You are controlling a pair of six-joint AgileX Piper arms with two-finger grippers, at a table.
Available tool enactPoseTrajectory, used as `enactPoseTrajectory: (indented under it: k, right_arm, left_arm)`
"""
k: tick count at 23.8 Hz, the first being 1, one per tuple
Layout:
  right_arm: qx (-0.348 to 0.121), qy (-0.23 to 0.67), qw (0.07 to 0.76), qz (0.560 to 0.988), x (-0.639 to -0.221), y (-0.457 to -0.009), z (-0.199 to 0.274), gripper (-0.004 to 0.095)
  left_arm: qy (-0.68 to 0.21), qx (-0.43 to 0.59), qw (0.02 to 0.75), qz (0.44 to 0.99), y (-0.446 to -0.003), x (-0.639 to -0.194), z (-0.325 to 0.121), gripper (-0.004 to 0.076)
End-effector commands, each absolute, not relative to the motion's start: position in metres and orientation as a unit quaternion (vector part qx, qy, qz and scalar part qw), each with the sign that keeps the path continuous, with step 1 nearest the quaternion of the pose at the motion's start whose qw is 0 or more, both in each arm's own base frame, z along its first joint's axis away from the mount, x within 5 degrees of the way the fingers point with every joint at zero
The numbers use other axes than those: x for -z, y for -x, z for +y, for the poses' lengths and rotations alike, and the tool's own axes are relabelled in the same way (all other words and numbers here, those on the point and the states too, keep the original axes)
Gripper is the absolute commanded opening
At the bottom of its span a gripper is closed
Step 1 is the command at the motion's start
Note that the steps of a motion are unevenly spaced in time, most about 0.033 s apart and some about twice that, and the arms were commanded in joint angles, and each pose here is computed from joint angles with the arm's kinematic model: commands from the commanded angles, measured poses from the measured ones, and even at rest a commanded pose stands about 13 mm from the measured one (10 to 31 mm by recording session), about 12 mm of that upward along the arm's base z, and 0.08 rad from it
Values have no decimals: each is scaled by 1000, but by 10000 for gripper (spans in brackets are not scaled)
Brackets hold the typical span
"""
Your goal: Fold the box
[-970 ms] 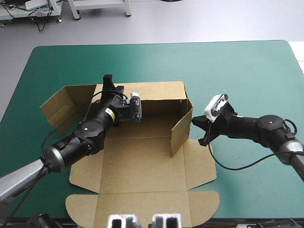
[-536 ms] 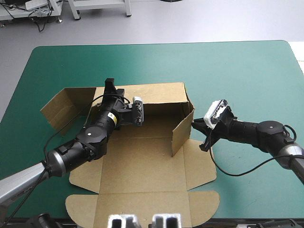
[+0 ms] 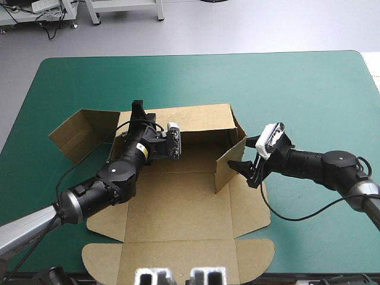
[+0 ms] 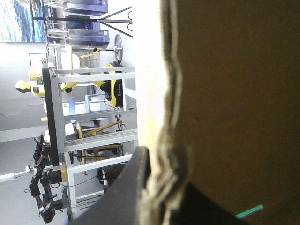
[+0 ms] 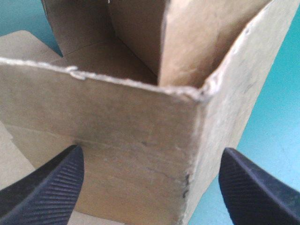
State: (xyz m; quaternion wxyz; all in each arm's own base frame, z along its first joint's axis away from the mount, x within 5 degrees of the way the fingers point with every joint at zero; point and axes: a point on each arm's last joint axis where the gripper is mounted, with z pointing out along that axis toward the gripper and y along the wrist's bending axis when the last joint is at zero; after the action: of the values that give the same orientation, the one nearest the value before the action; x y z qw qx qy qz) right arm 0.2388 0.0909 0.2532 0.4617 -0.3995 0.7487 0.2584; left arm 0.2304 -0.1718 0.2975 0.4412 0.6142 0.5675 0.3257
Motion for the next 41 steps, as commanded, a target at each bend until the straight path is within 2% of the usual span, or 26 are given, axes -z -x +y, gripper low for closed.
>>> enactPoseTrajectory:
  k: [1, 3, 9, 16, 20, 27, 30, 32, 34, 35, 36, 37, 41]
  right_arm:
    - [-268, 379, 511, 723, -281, -243, 96, 736]
    - [-253, 374, 518, 726, -288, -247, 103, 737]
    - [-246, 349, 521, 739, -300, -249, 125, 736]
    - [-226, 310, 521, 762, -298, -252, 126, 643]
    - [-232, 315, 511, 765, -297, -250, 127, 479]
    - [-280, 352, 471, 759, -289, -244, 135, 93]
    - [-290, 356, 461, 759, -286, -244, 137, -25]
    - [-291, 357, 459, 760, -285, -244, 137, -23]
    - [-292, 349, 459, 763, -286, -245, 137, -23]
    - [-292, 338, 459, 768, -286, -246, 137, -23]
    - [-292, 332, 458, 771, -286, -246, 136, -23]
    - [-291, 324, 458, 775, -286, -247, 136, -23]
    - [-292, 313, 457, 780, -286, -248, 135, -23]
  left_arm:
    - [-616, -286, 470, 563, -224, -304, -182, 0]
    - [-613, -290, 466, 568, -227, -304, -184, 12]
    - [-581, -270, 489, 592, -238, -323, -196, 13]
    - [-595, -256, 452, 614, -236, -316, -194, 13]
    - [-608, -235, 424, 629, -232, -309, -194, 12]
    - [-610, -223, 424, 631, -231, -308, -196, 12]
    - [-612, -218, 424, 631, -229, -308, -198, 13]
    - [-612, -212, 426, 632, -225, -309, -200, 29]
    - [-618, -204, 429, 626, -220, -312, -202, 120]
    - [-618, -201, 435, 623, -216, -316, -202, 216]
    - [-618, -200, 438, 621, -214, -318, -202, 257]
    - [-617, -197, 448, 617, -209, -324, -201, 365]
    - [-616, -191, 459, 611, -188, -339, -199, 525]
